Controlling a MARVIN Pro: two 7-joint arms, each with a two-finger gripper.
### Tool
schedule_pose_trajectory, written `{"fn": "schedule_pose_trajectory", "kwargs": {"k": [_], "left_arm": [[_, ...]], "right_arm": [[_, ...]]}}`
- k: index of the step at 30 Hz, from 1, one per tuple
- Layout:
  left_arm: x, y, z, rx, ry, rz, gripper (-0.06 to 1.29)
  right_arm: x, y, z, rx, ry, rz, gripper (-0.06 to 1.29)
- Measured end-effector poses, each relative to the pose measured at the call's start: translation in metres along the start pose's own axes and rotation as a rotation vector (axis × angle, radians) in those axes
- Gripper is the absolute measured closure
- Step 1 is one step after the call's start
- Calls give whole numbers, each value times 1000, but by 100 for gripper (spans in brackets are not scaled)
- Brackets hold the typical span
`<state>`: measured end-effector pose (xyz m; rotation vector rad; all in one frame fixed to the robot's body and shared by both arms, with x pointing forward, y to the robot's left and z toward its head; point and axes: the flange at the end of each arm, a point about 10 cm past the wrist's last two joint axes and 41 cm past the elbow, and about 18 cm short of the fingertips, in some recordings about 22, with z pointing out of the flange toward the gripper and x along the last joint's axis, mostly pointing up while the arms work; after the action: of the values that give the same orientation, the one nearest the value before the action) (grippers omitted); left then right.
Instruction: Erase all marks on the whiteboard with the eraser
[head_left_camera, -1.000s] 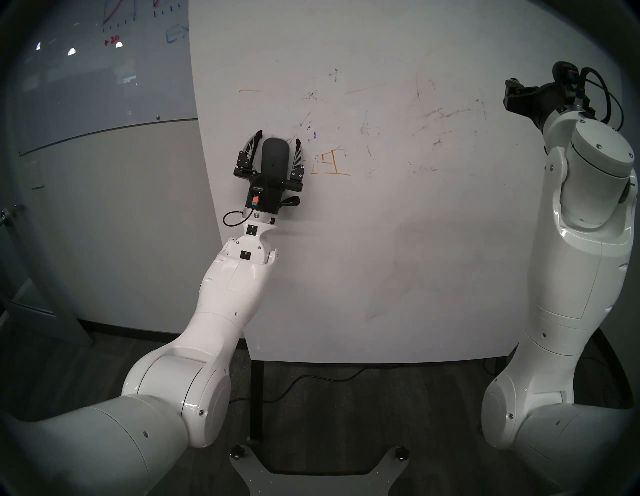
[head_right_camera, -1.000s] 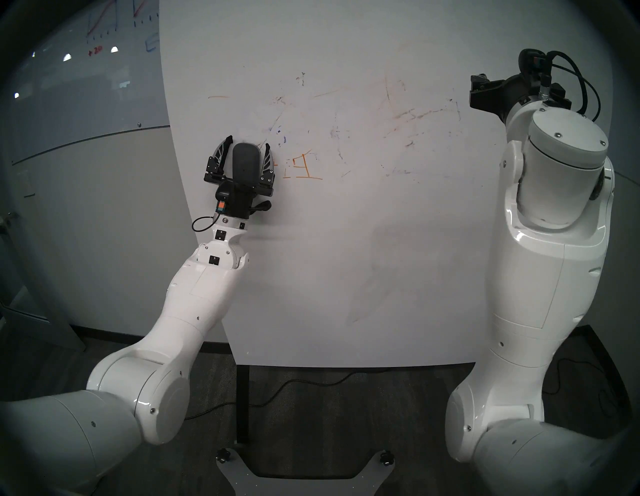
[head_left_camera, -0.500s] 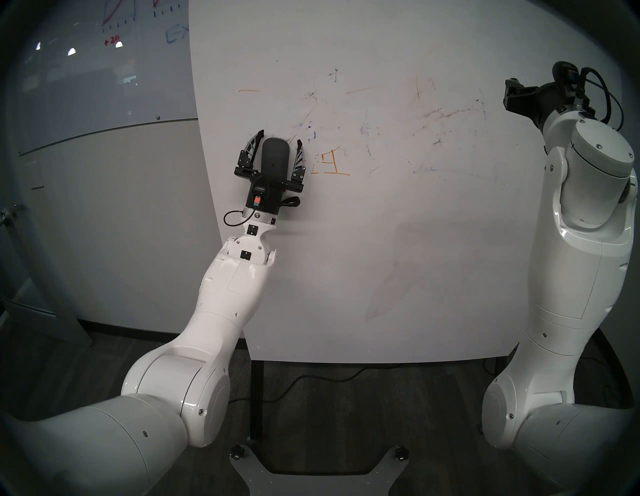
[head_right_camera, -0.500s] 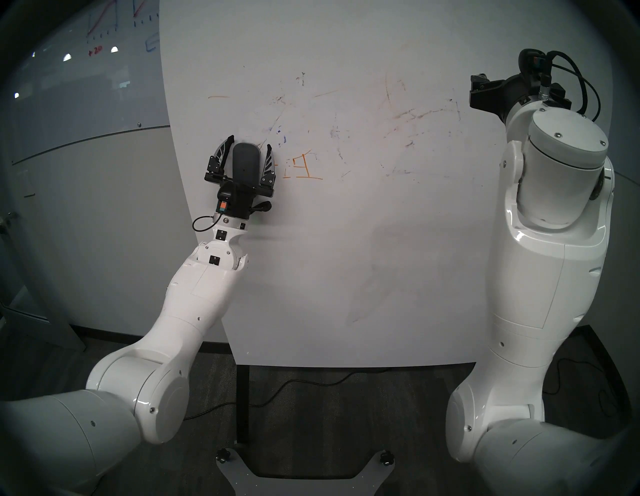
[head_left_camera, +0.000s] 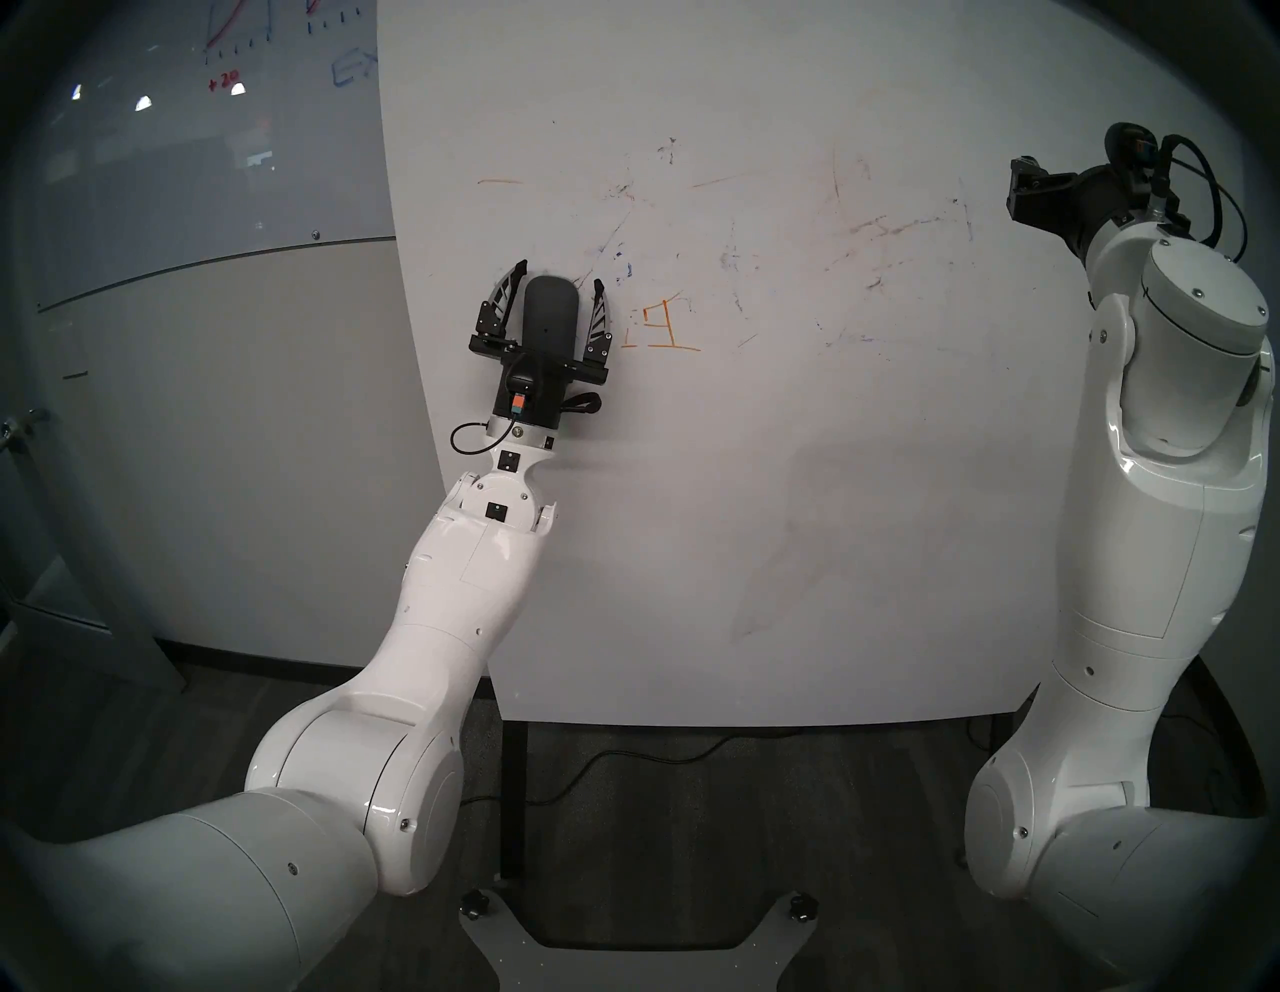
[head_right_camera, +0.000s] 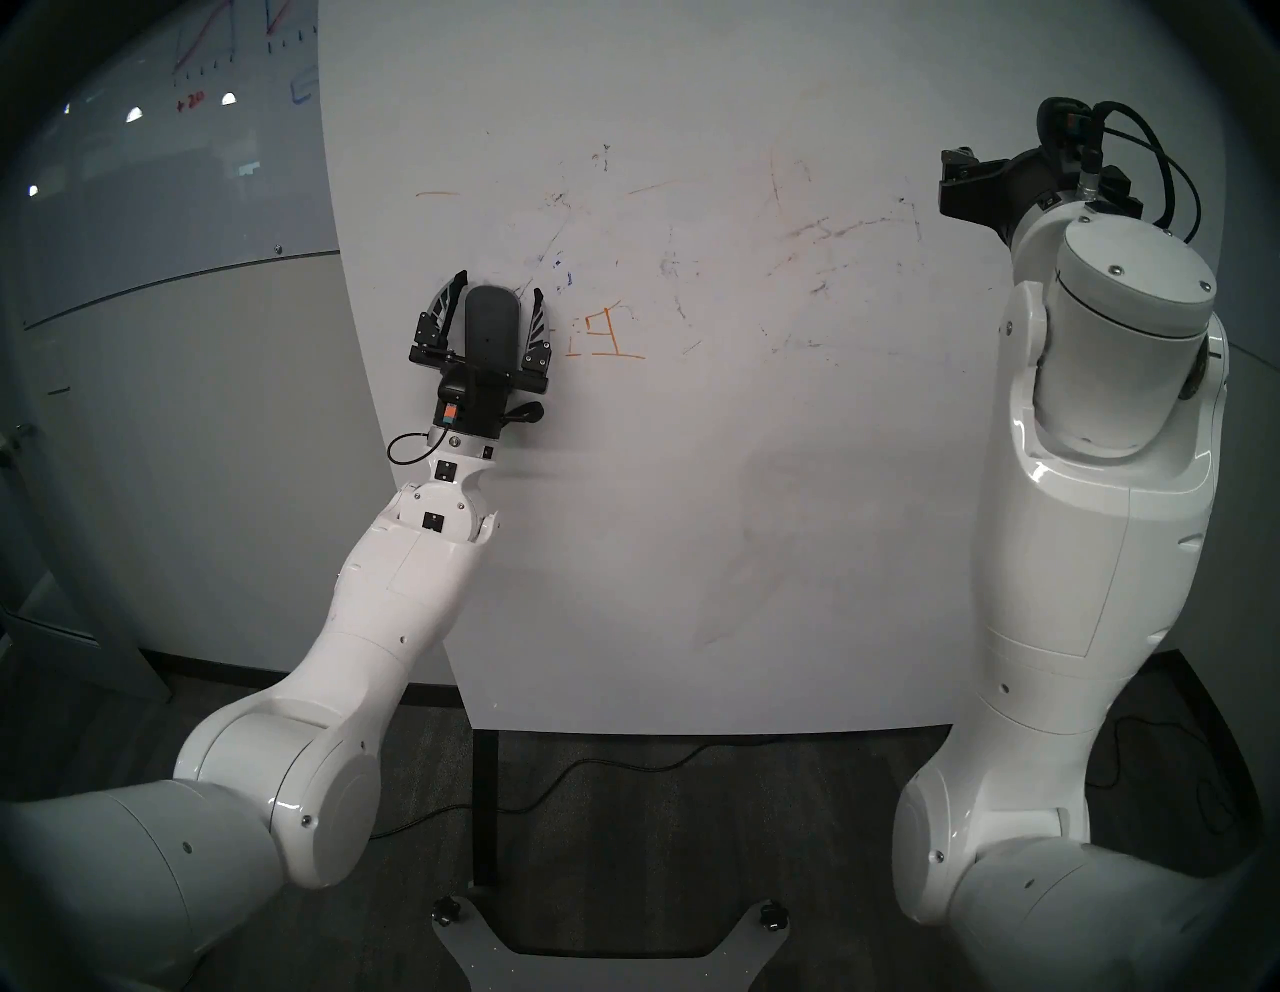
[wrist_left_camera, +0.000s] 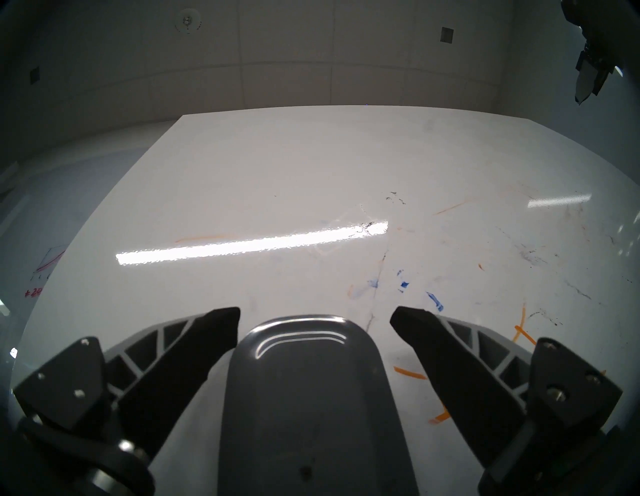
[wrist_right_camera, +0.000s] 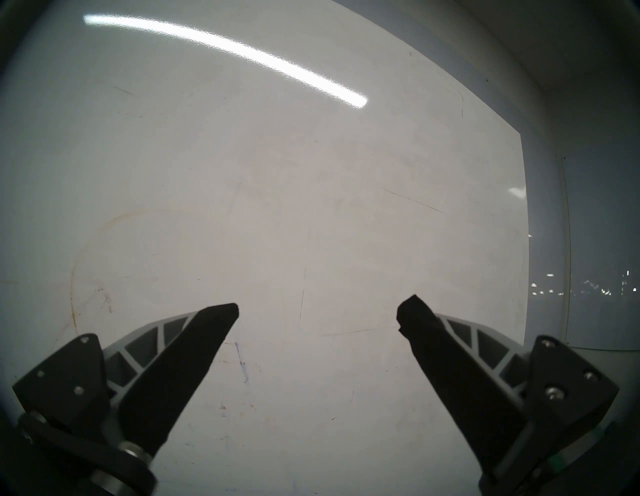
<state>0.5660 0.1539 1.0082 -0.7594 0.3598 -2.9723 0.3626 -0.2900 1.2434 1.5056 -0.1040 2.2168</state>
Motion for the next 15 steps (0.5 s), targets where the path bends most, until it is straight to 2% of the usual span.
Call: {"fn": "schedule_pose_trajectory", "kwargs": {"k": [8, 13, 15], "left_arm": [[1, 3, 1, 5, 5, 14, 1], [25, 25, 27, -19, 84, -7, 1], [43, 44, 47, -38, 140, -30, 1]], "right_arm": [[0, 0, 0, 0, 0, 0, -2], [0, 0, 0, 1, -1, 0, -2], [0, 0, 0, 1, -1, 0, -2]]}}
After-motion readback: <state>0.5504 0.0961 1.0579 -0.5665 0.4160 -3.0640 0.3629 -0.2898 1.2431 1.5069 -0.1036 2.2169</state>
